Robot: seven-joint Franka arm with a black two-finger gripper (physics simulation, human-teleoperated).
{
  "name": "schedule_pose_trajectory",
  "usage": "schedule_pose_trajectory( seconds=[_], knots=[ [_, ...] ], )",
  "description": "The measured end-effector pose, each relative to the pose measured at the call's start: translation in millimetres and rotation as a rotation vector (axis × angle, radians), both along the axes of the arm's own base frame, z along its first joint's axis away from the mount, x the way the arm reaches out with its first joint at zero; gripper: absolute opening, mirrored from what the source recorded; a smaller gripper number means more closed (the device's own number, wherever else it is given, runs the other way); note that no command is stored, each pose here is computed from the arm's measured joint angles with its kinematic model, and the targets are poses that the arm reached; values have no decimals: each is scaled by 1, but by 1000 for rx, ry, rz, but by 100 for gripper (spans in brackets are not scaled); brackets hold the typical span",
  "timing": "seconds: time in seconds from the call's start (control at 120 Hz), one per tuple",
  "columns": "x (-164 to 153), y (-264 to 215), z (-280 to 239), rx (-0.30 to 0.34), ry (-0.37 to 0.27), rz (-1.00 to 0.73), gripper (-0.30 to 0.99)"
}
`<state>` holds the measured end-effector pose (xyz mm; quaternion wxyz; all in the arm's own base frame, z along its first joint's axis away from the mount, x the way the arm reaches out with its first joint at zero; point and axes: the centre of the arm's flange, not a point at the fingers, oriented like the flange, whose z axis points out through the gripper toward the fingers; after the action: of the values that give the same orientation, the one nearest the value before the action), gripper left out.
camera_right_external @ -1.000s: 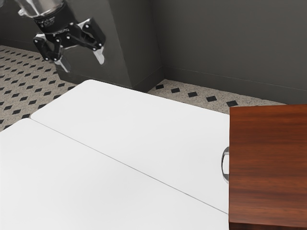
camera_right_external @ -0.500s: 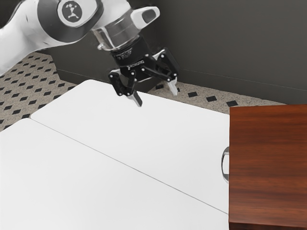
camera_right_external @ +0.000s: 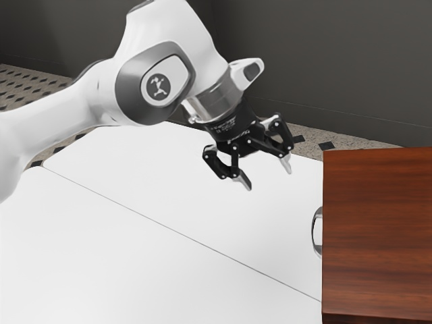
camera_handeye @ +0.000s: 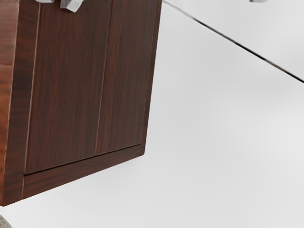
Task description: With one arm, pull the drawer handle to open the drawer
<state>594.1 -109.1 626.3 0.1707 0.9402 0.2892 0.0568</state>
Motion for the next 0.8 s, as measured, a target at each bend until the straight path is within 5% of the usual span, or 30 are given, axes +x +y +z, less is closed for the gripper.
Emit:
schedule_pose_trajectory(
  seconds=[0.308,0.8],
  knots=[
    [-9,-39,-21,-18,-11,-13,48],
    [-24,-17,-36,-49,-27,61,21]
  ],
)
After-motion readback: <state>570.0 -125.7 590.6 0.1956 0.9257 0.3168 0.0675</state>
